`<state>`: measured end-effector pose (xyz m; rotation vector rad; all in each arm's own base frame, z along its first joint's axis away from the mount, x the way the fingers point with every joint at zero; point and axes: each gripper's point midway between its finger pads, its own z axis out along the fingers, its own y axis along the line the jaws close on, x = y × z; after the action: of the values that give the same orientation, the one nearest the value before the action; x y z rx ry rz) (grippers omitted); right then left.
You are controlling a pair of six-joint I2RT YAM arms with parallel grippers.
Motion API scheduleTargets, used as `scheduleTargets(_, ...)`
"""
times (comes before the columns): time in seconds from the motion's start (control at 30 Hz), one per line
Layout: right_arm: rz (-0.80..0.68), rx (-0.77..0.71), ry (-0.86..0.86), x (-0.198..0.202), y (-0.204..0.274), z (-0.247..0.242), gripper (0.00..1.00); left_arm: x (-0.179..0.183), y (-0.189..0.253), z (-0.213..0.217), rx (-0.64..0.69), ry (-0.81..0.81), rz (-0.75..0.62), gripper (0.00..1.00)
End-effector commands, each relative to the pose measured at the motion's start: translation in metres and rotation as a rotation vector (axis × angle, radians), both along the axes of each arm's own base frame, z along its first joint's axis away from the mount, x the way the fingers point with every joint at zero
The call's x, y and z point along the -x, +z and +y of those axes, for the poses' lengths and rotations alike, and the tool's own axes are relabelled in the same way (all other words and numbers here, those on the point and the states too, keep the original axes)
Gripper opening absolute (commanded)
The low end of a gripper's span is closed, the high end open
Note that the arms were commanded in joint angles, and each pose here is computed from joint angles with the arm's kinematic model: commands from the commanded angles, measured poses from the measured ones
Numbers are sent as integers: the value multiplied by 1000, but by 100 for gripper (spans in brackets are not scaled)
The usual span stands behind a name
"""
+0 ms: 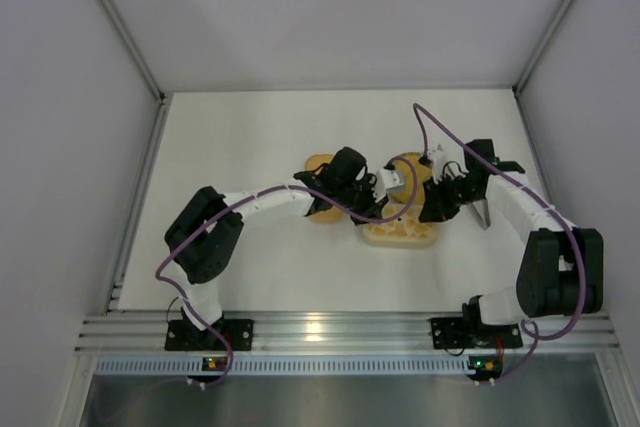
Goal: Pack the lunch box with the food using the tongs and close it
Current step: Close the box lid on the packing box.
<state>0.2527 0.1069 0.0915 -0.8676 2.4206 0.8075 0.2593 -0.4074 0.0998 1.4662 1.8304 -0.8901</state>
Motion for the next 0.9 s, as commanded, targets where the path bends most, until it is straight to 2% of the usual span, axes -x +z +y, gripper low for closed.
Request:
scheduleTargets(0.0, -32, 18, 29, -7, -1, 3, 12, -7, 5, -10, 40, -1, -59, 22)
scheduleTargets(0.13, -16, 44, 38, -6, -7, 3, 12, -7, -8, -10, 14, -16, -82, 25)
scheduleTargets(0.4, 89, 168, 58, 0, -43, -7, 11, 2, -48, 5, -84, -55, -134, 24)
scheduleTargets(0.87, 194, 226, 68, 6, -69, -12, 9, 5, -89, 18, -193, -60, -106, 24)
